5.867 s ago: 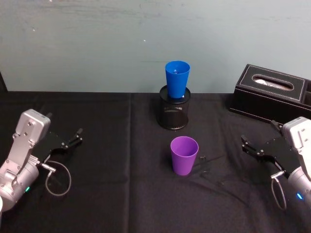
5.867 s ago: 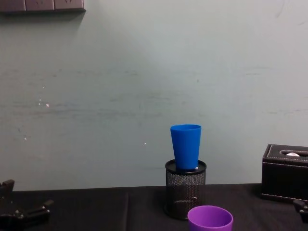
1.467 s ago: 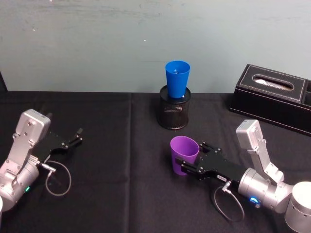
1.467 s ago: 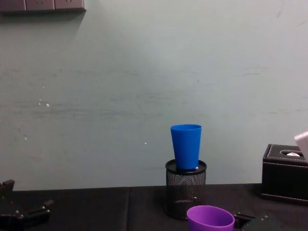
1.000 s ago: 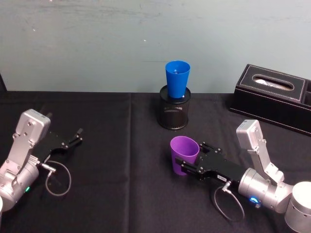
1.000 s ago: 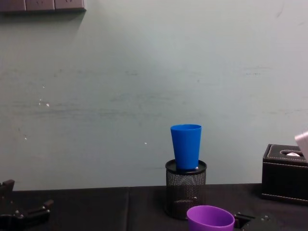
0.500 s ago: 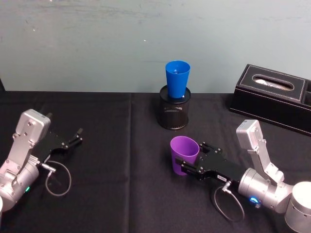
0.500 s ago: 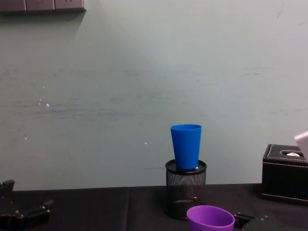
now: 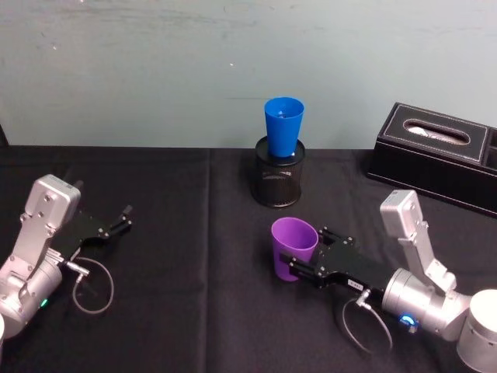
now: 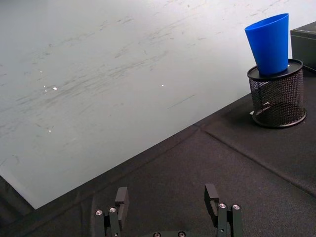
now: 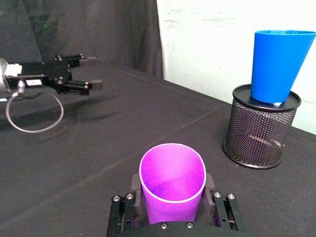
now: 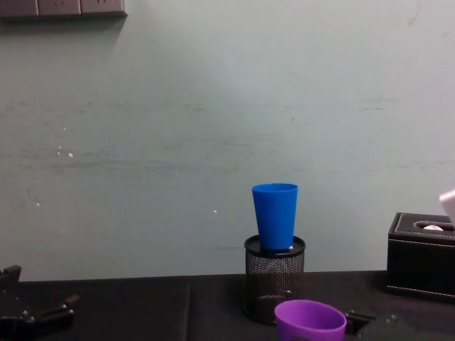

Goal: Pick up one cup with a gripper and tap it against the other cup.

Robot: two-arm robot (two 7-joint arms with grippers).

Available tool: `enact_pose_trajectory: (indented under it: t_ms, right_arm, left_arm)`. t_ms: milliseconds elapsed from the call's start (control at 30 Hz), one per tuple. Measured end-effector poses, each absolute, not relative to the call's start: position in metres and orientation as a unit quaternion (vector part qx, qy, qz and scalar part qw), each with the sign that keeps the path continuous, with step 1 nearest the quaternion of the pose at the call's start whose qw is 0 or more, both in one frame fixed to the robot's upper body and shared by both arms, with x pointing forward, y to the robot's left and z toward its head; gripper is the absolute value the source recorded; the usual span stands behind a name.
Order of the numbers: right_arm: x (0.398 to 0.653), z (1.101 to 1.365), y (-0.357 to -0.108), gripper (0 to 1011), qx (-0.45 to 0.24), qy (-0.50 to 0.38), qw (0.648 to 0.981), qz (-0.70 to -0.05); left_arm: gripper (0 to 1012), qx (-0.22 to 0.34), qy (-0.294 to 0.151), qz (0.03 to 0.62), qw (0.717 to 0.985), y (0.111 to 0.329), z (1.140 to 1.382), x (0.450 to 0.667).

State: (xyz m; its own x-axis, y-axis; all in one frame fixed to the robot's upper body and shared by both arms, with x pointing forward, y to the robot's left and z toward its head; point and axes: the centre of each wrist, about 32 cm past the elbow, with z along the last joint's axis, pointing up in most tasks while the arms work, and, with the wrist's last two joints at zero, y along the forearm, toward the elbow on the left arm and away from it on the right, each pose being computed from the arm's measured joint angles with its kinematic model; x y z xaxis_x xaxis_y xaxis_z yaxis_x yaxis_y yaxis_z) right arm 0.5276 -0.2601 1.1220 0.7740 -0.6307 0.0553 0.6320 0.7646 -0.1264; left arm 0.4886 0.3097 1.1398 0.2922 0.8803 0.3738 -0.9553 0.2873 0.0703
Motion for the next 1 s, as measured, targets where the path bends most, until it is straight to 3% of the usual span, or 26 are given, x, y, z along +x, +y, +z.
enact_pose_trajectory:
  t_ms: [200, 633, 1000]
  right_arm:
    - [0.526, 1.142, -0.262, 718, -0.064, 0.016, 0.941, -0.333]
    - [0.531, 1.216, -0.264, 718, -0.064, -0.001, 0.952, -0.301]
    - [0.541, 1.246, -0.265, 718, -0.055, -0.019, 0.950, -0.307]
  left_arm:
    - [1011, 0.141, -0.132, 0.580, 0.791, 0.310, 1.140, 0.489]
    - [1012, 0.142, -0.132, 0.580, 0.791, 0.310, 1.140, 0.489]
    - [1011, 0.142, -0.132, 0.580, 0.791, 0.310, 1.140, 0.489]
